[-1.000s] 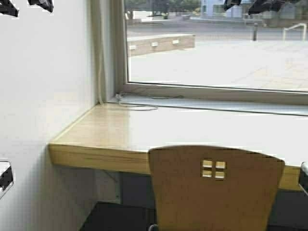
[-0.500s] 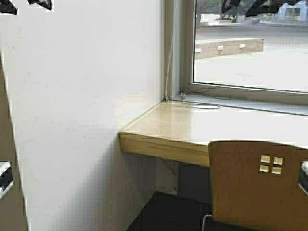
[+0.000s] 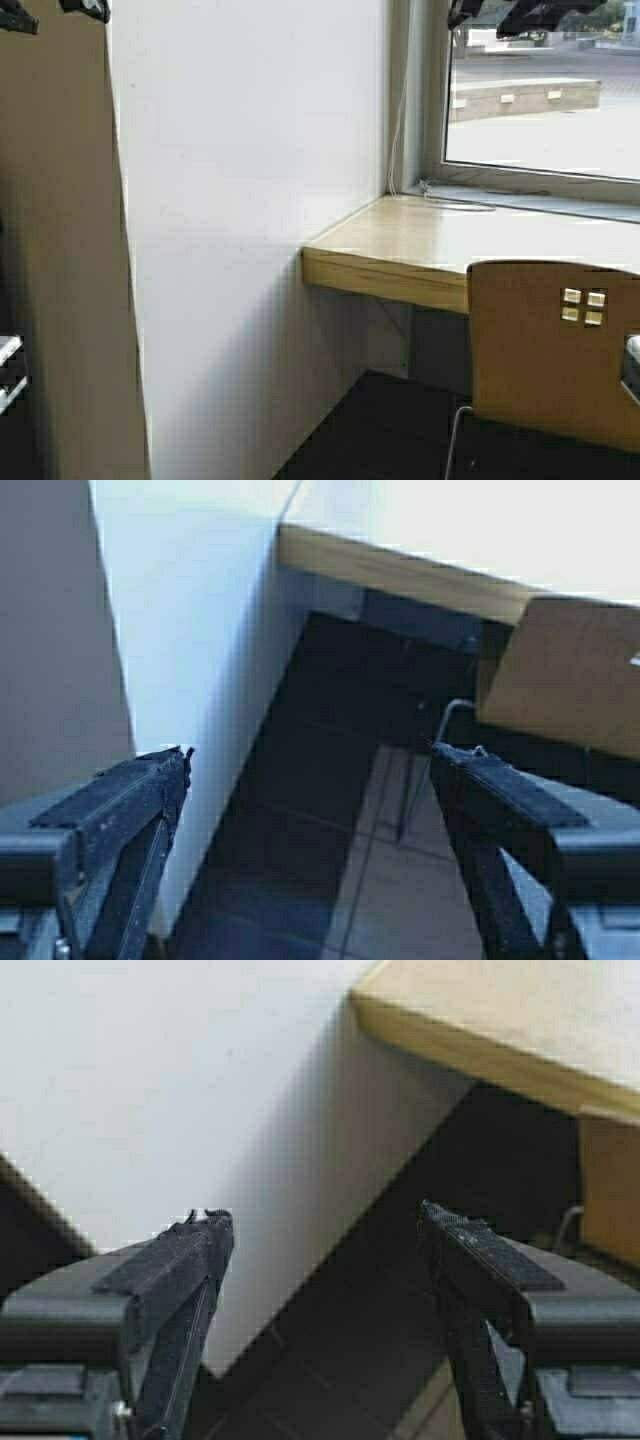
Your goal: Push the chairs under the table
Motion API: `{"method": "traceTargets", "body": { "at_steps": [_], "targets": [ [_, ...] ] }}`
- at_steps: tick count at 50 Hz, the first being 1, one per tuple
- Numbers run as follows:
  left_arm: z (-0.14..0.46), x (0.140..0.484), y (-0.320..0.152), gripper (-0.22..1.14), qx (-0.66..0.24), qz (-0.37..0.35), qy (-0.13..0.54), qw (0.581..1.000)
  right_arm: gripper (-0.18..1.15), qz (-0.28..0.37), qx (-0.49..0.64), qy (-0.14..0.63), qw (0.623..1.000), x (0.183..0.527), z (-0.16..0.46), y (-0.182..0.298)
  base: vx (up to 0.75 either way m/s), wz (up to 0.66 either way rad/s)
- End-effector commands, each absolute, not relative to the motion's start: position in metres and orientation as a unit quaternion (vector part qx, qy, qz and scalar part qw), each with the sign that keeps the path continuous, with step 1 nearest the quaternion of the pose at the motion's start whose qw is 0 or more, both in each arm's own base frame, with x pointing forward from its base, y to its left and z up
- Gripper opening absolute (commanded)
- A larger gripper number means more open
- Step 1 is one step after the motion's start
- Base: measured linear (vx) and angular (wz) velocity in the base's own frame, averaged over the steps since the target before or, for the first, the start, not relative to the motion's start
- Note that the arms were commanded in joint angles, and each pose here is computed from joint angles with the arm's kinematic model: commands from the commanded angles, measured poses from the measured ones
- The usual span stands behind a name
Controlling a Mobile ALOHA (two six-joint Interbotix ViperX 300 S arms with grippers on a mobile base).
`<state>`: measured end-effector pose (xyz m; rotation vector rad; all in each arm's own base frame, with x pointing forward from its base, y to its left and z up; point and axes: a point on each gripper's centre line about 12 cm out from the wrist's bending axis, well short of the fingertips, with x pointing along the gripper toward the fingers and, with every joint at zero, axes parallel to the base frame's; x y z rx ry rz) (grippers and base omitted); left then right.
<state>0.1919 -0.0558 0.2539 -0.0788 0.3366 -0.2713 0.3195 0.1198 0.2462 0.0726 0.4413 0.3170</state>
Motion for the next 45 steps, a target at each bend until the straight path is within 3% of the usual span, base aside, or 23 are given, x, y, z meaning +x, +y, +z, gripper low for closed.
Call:
{"method": "traceTargets", "body": {
  "at_steps": [1,30,45],
  "targets": [
    [0.258,0.193,-0.056,1.01,-0.042,-0.133,0.16,0.977,0.91,0.156,0.038,0.209,0.965,0.321,0.256,0.119,-0.34,0.15],
    [0.257,0.199,-0.055,1.01,-0.044,-0.126,0.138,0.981,0.91,0.161,0.039,0.199,0.966,0.311,0.272,0.117,-0.34,0.16],
    [0.255,0.196,-0.054,1.01,-0.046,-0.126,0.135,0.982,0.91,0.161,0.041,0.191,0.968,0.313,0.28,0.117,-0.34,-0.16]
  ]
}}
